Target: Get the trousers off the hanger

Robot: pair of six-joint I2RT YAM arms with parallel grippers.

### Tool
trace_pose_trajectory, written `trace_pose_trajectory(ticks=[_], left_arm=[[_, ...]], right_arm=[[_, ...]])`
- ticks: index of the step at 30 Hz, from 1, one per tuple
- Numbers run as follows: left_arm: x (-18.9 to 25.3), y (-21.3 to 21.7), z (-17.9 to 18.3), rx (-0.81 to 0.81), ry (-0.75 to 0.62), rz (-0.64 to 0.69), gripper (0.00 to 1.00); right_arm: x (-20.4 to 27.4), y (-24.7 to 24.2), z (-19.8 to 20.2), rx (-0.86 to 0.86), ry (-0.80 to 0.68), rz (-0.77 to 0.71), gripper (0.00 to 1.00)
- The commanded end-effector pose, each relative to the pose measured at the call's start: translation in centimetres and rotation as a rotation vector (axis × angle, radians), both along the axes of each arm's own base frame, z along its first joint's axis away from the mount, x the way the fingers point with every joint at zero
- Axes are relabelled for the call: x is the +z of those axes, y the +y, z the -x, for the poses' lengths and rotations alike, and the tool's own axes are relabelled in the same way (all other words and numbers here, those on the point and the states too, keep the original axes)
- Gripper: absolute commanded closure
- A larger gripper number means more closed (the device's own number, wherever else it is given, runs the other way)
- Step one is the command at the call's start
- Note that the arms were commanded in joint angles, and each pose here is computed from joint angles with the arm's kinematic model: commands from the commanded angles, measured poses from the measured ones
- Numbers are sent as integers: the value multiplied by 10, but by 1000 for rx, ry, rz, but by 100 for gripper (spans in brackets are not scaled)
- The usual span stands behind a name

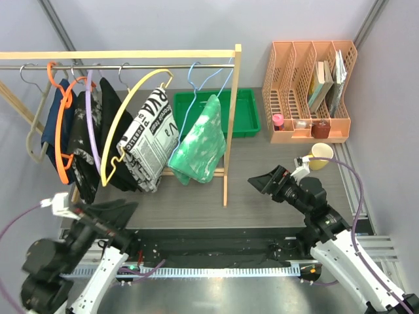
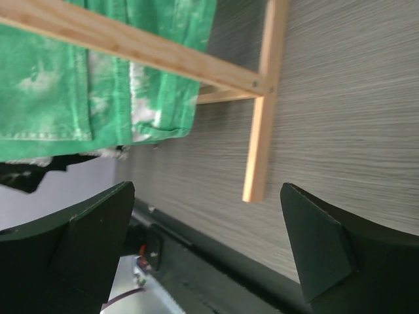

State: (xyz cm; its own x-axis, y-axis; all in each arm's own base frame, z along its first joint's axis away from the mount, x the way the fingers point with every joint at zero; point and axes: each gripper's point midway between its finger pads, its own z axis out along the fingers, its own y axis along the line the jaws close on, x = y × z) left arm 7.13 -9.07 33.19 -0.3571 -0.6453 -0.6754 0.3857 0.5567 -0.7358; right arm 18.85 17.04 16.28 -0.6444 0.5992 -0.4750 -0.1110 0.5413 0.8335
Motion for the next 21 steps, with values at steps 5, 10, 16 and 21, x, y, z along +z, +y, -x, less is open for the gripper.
trace_pose_trajectory(ticks=[5, 10, 16, 21], left_arm=[[11, 87, 43, 322, -29, -63, 0], [24, 79, 31, 247, -5, -71, 0], [77, 60, 10, 189, -106, -152, 0], [125, 24, -5, 56, -176, -199, 4]], right_arm=[[22, -42, -6, -50, -51, 387, 0], [45, -42, -7, -42, -65, 399, 0], [78, -38, -6, 3, -141, 408, 0], [108, -24, 4, 103, -219, 371, 0]])
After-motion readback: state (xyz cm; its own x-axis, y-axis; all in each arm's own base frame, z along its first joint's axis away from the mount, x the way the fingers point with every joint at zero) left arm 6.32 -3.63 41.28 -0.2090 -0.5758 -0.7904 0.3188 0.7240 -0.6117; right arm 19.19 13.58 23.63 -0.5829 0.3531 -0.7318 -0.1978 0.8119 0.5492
